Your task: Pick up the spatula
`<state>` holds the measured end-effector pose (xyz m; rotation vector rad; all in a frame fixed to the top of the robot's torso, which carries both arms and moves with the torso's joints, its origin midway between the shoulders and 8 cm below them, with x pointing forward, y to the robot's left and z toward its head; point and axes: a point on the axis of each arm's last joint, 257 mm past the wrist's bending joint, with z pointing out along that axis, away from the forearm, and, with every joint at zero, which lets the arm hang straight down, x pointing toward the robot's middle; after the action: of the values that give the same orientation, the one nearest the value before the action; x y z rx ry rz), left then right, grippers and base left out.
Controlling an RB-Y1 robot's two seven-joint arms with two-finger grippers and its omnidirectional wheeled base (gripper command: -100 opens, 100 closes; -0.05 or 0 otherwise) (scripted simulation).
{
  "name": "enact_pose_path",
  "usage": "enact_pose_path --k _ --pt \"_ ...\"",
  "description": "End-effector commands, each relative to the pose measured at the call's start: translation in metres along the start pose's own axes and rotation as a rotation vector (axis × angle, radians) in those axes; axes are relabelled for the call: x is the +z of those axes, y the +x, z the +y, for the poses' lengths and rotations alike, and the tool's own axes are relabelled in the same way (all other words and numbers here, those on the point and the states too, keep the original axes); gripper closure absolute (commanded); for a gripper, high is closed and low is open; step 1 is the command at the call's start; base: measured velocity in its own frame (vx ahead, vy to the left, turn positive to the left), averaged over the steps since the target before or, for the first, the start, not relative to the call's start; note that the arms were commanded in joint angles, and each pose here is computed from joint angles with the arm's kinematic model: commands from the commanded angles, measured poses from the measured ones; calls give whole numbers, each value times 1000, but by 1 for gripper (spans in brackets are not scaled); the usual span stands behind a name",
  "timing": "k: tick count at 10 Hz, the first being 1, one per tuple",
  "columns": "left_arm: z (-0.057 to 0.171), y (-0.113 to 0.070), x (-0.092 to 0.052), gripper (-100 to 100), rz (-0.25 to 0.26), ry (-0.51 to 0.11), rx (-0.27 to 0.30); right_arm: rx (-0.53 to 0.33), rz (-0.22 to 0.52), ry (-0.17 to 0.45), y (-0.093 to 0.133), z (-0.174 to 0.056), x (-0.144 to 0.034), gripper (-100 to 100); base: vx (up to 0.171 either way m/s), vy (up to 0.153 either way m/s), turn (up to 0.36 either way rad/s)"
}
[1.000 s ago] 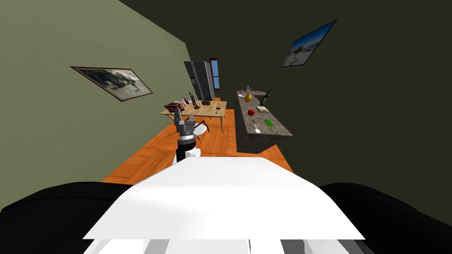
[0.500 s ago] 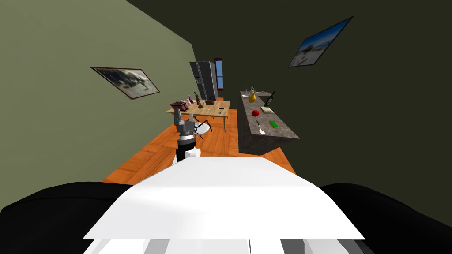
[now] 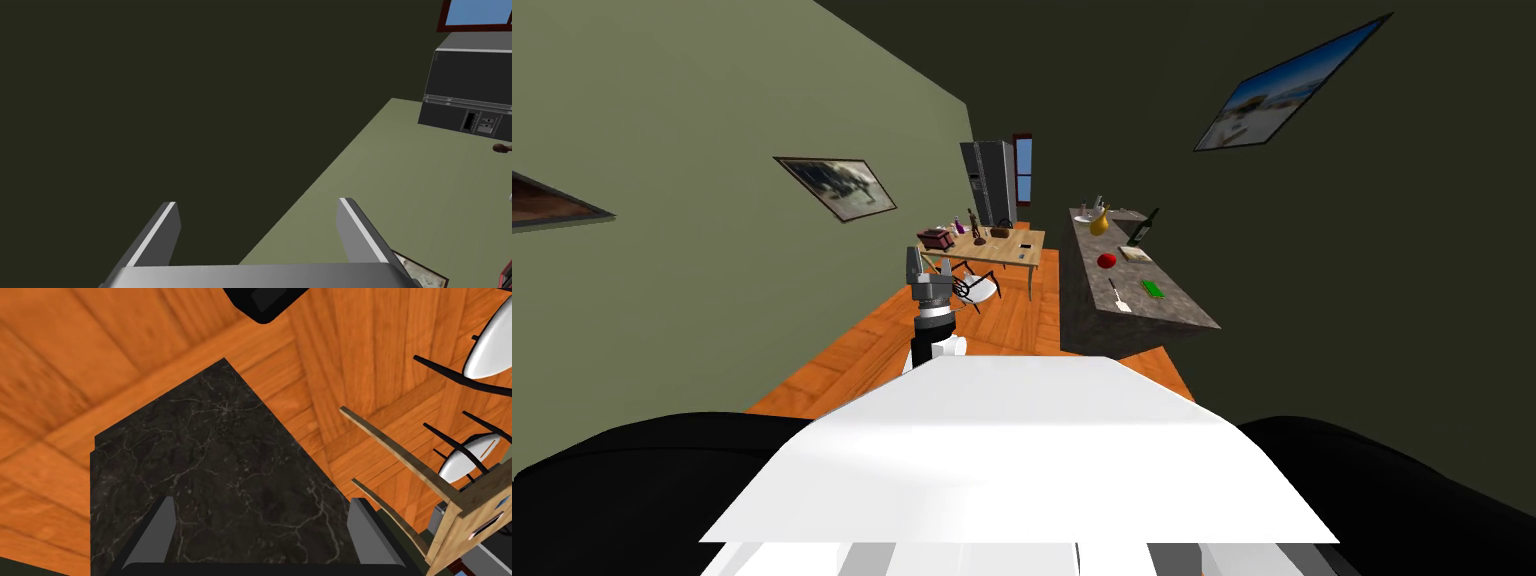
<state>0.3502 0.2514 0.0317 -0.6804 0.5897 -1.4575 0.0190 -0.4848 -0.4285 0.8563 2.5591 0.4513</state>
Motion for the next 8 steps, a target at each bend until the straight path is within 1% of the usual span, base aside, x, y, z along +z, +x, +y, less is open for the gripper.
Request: enact_pose_path --k 1,2,4,5,6,7,8 --pt "0 0 0 0 0 0 0 -25 18 72 -9 -28 -16 -100 46 86 113" --pt "0 0 0 0 0 0 0 -31 19 74 -11 -28 -17 -100 38 60 89" --pt "0 0 0 0 0 0 0 -65 40 170 -26 -69 -46 -100 58 81 193" --pt "0 0 0 0 0 0 0 -87 49 212 -37 -85 -60 -100 128 135 292" --pt "0 0 0 0 0 0 0 -90 49 215 -38 -86 -61 -100 101 89 71" --pt "0 0 0 0 0 0 0 -107 54 253 -49 -100 -75 -100 86 82 124" --pt "0 0 0 0 0 0 0 -121 56 284 -59 -111 -87 -100 125 93 252"
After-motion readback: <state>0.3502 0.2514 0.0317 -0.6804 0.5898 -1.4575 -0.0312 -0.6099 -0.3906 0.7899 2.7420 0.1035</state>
